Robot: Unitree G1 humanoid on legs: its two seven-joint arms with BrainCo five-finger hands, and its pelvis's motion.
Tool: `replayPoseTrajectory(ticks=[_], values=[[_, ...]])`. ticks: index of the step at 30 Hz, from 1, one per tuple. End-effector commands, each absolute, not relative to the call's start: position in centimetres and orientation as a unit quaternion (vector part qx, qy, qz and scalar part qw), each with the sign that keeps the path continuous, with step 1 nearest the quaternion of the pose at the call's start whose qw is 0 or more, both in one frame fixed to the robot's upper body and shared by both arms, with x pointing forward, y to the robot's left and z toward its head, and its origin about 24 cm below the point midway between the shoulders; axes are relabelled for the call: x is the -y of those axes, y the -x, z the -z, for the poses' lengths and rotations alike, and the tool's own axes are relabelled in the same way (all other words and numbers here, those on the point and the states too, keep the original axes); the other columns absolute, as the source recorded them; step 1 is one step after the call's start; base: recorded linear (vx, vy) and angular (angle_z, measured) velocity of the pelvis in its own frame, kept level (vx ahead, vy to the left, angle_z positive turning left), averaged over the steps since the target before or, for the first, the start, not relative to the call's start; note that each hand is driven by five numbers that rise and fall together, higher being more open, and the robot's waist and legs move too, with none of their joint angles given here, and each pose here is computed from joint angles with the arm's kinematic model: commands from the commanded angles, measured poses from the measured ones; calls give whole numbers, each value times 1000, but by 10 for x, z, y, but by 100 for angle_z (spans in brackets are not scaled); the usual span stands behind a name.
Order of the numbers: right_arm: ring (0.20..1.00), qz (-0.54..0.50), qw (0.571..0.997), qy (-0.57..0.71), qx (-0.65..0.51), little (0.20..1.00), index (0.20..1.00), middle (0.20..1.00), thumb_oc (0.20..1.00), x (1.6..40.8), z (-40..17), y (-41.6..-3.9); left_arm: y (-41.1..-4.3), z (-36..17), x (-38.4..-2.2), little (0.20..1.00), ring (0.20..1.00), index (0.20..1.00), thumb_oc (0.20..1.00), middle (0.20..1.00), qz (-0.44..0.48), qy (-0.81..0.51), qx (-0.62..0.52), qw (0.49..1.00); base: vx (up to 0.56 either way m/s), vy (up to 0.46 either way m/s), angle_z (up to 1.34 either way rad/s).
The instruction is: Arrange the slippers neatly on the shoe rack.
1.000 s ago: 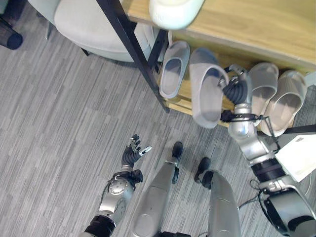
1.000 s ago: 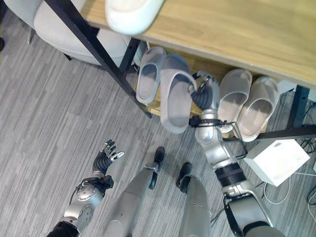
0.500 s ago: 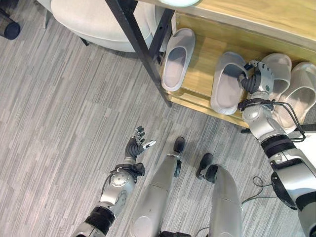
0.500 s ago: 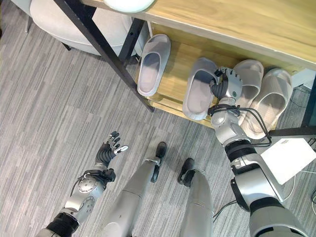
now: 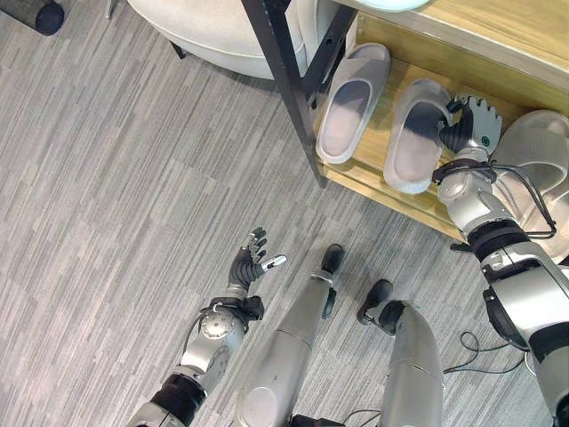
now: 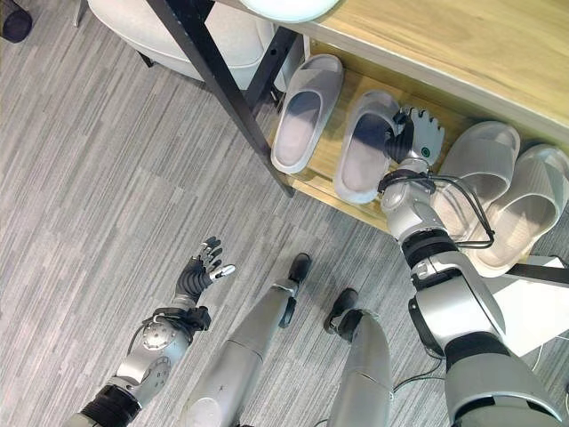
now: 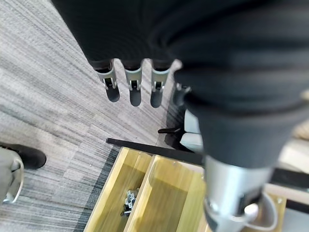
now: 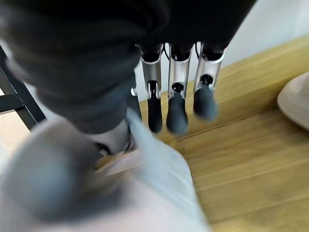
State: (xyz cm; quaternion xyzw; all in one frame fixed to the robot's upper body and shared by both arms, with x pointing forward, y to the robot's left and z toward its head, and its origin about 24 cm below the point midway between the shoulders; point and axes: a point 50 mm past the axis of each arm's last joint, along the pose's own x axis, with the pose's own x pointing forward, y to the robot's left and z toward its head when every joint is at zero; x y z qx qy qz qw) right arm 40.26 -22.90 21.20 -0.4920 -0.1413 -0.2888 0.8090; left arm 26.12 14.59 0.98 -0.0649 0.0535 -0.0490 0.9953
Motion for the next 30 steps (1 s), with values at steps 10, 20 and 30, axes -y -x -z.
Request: replayPoseTrajectory(ticks=[10, 20, 30], values=[[1000, 230, 896, 346, 155, 1000, 1000, 1000, 1000, 188, -180, -394, -265, -13, -146, 1000, 1000, 1000, 1000, 1000, 35, 82, -43, 995, 4, 3, -2], [1000, 222, 946, 208, 112, 1000, 1000, 1000, 1000, 168, -106, -346, -255, 2, -147, 1000, 1000, 1000, 1000, 1000, 15, 88, -77, 993, 2, 17, -12], [1000, 200, 973, 107, 39, 1000, 1000, 1000, 1000, 155, -79, -347, -256, 4, -150, 1000, 1000, 1000, 1000, 1000, 9, 76, -83, 994, -13, 15, -6]])
